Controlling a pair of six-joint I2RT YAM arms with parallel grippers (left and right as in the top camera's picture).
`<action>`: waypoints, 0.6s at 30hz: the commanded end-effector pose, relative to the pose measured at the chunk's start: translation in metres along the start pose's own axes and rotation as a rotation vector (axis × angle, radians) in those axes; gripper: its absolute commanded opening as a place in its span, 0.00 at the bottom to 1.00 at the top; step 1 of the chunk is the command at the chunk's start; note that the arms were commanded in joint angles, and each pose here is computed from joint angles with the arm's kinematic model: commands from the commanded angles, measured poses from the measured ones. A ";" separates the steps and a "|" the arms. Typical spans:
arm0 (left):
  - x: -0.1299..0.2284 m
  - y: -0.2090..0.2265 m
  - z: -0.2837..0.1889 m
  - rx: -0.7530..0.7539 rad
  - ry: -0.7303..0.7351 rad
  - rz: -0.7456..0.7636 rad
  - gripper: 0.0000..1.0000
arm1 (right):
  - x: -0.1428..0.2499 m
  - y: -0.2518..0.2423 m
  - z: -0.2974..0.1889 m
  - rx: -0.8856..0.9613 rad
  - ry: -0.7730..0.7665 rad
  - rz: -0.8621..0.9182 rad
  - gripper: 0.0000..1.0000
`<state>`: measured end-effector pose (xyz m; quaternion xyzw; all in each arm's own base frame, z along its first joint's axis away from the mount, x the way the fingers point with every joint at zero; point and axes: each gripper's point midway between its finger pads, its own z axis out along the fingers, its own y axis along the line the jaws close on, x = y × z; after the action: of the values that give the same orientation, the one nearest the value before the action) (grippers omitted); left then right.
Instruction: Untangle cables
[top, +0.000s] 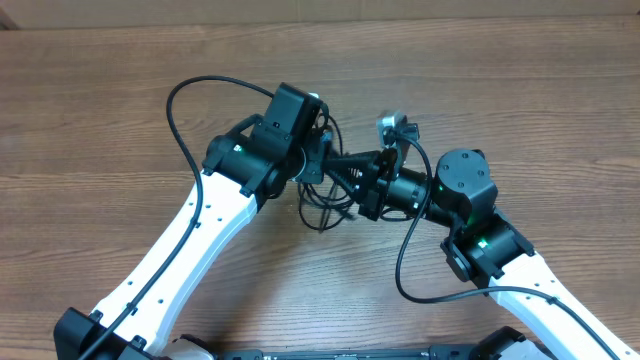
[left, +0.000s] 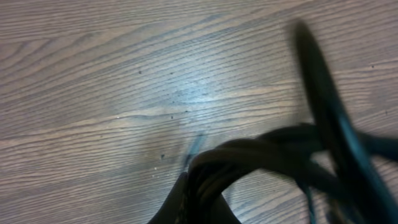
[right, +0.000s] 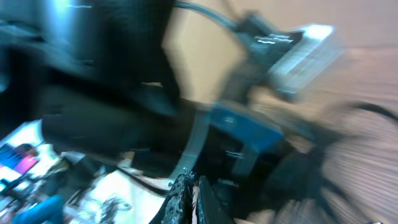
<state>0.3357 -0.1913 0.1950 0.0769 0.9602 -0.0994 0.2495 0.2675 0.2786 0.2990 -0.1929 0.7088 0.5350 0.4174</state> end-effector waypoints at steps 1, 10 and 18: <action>-0.002 -0.003 -0.001 0.006 -0.005 -0.006 0.04 | -0.002 0.020 0.000 -0.086 0.019 0.013 0.04; 0.001 0.012 -0.001 -0.069 0.000 -0.006 0.04 | -0.005 0.011 -0.002 -0.051 0.008 0.018 0.04; 0.006 0.020 -0.002 -0.115 0.018 -0.003 0.04 | 0.009 -0.088 -0.031 0.395 -0.004 0.188 0.43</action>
<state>0.3307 -0.1747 0.1880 0.0703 0.9672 -0.0552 0.2380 0.2876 0.2476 0.2495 -0.1037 0.7908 0.4835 0.3607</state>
